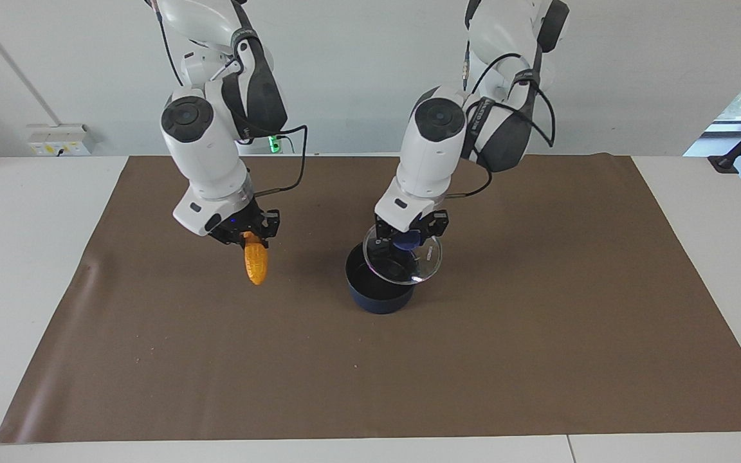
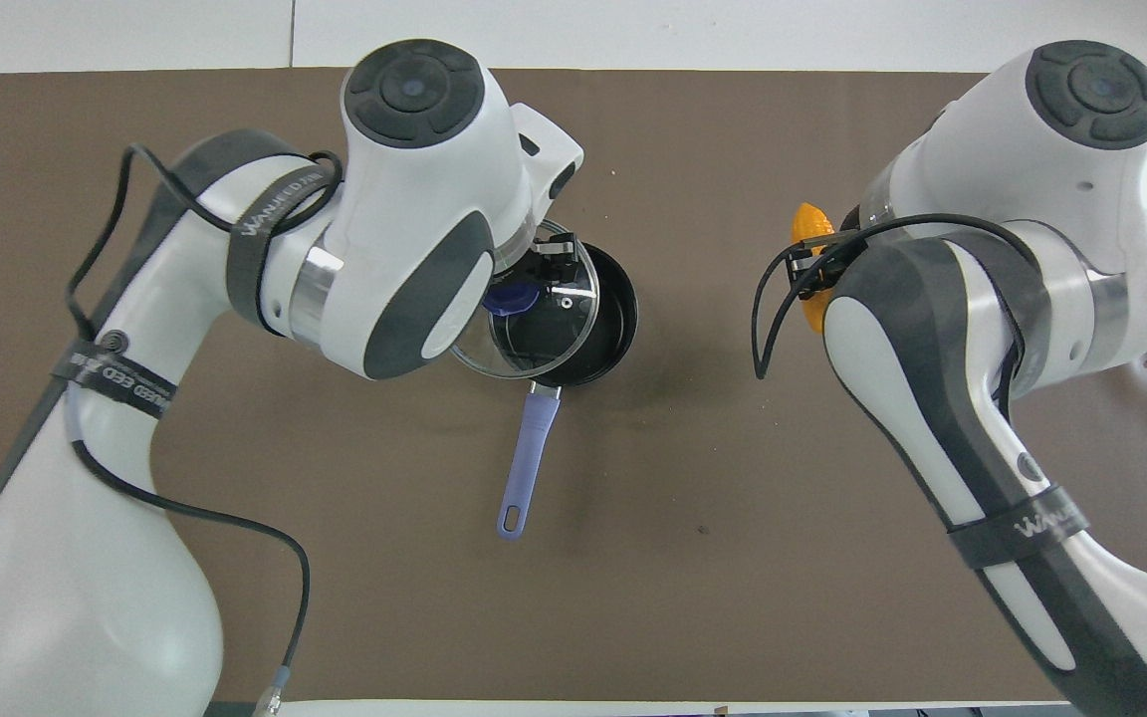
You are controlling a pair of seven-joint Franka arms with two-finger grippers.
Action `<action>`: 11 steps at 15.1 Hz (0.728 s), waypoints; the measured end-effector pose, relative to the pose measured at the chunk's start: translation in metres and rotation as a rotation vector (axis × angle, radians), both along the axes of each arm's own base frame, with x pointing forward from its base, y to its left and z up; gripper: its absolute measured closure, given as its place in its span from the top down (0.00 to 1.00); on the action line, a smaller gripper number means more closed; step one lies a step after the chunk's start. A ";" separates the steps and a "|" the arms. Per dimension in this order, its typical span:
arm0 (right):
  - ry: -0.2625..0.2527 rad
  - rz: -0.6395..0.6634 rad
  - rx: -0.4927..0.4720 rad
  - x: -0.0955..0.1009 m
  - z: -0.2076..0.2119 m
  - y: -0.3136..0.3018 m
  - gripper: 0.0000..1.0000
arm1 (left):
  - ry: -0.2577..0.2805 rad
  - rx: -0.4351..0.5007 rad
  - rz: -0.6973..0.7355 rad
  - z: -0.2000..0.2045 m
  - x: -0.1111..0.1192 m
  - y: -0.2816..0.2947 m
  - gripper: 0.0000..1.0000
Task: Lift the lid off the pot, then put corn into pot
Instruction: 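Lift the lid away with the left gripper while the right gripper carries corn over pot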
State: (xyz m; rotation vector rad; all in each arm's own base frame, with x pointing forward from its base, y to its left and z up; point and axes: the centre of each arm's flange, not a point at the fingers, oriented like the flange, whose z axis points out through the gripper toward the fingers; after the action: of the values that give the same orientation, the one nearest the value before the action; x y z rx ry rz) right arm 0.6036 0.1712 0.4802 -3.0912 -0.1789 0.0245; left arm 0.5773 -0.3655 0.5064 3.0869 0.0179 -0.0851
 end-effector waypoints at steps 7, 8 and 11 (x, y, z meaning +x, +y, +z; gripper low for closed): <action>-0.017 -0.056 -0.010 -0.026 -0.034 0.206 0.40 | 0.039 -0.009 -0.064 0.028 0.070 0.268 0.67; -0.026 -0.049 -0.025 -0.029 -0.051 0.229 0.40 | 0.044 -0.016 -0.079 0.020 0.074 0.310 0.67; -0.038 -0.045 -0.039 -0.028 -0.080 0.246 0.40 | 0.028 -0.027 -0.107 -0.019 0.076 0.392 0.67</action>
State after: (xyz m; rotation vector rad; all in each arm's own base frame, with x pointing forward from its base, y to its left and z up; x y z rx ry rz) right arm 0.5759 0.4174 0.4005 -3.1352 -0.1111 -0.0320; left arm 0.6537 0.0265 0.4872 3.0581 -0.1465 -0.1323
